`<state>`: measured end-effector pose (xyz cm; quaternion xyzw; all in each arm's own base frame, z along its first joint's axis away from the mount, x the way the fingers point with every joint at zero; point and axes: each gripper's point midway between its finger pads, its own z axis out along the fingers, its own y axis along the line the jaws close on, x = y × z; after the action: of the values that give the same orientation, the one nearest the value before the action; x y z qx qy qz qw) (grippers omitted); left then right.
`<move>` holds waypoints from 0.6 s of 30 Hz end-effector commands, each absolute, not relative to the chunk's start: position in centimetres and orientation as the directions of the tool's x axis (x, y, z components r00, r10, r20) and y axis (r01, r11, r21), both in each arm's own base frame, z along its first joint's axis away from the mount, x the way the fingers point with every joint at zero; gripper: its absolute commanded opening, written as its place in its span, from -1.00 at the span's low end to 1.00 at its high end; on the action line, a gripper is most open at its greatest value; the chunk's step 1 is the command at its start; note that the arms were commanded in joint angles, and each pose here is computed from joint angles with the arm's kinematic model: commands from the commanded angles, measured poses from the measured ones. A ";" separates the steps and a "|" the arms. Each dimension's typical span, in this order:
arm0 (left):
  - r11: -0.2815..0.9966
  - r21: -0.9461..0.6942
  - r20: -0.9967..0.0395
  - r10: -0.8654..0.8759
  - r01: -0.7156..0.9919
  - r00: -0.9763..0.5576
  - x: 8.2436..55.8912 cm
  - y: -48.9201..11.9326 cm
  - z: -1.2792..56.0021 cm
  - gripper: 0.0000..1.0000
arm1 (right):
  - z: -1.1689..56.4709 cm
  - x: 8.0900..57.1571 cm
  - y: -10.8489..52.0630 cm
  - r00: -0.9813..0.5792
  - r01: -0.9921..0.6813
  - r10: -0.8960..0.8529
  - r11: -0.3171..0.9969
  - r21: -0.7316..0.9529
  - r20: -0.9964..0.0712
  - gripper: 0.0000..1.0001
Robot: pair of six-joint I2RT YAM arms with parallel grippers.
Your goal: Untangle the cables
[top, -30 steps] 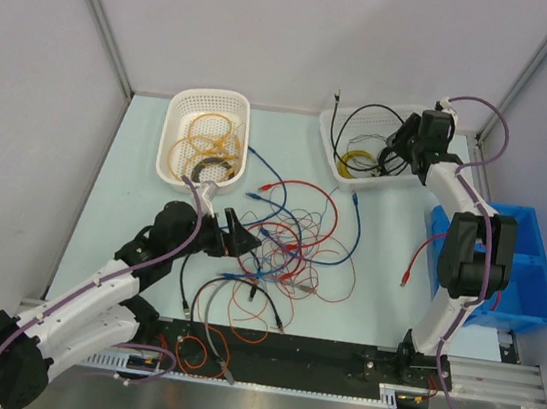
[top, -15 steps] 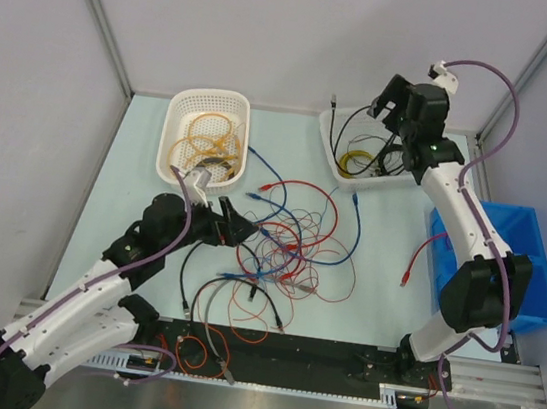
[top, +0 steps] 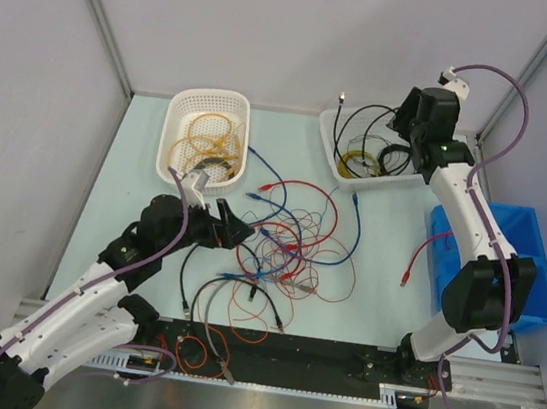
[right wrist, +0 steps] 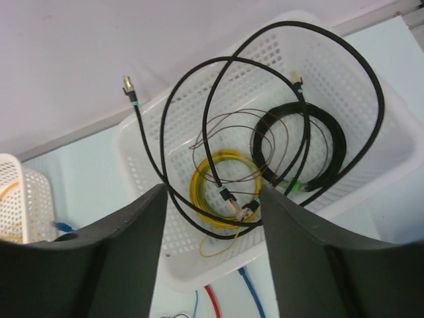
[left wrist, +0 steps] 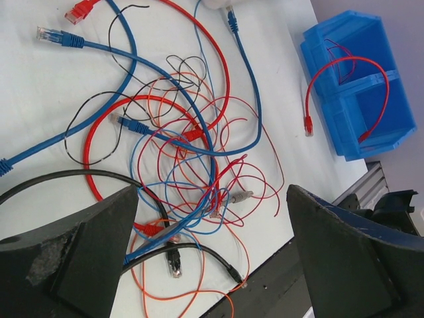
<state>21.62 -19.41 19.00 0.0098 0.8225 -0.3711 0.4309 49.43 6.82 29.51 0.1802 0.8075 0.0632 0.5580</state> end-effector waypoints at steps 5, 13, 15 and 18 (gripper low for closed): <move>0.762 -0.552 -0.770 -0.311 0.338 -0.557 22.3 -18.1 21.6 1.00 | 34.4 43.1 16.8 -0.262 -0.109 0.301 0.935 0.338 -0.917 0.01; 0.881 -0.434 -0.771 -0.256 0.186 -0.583 24.5 -15.9 21.6 0.99 | 30.1 31.6 24.8 -0.358 -0.279 0.152 0.924 0.261 -0.921 0.50; 0.890 -0.421 -0.769 -0.246 0.177 -0.591 24.7 -15.8 21.3 0.99 | 28.8 29.5 25.6 -0.389 -0.295 0.139 0.918 0.265 -0.911 0.54; 0.896 -0.425 -0.763 -0.277 0.129 -0.583 24.9 -15.2 21.2 0.99 | 27.2 26.9 25.5 -0.424 -0.309 0.144 0.905 0.292 -0.894 0.56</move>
<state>24.63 -16.77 20.90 -0.0233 0.8561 -0.2590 0.4467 28.85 26.75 28.73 -0.0755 0.8076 0.2223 0.5410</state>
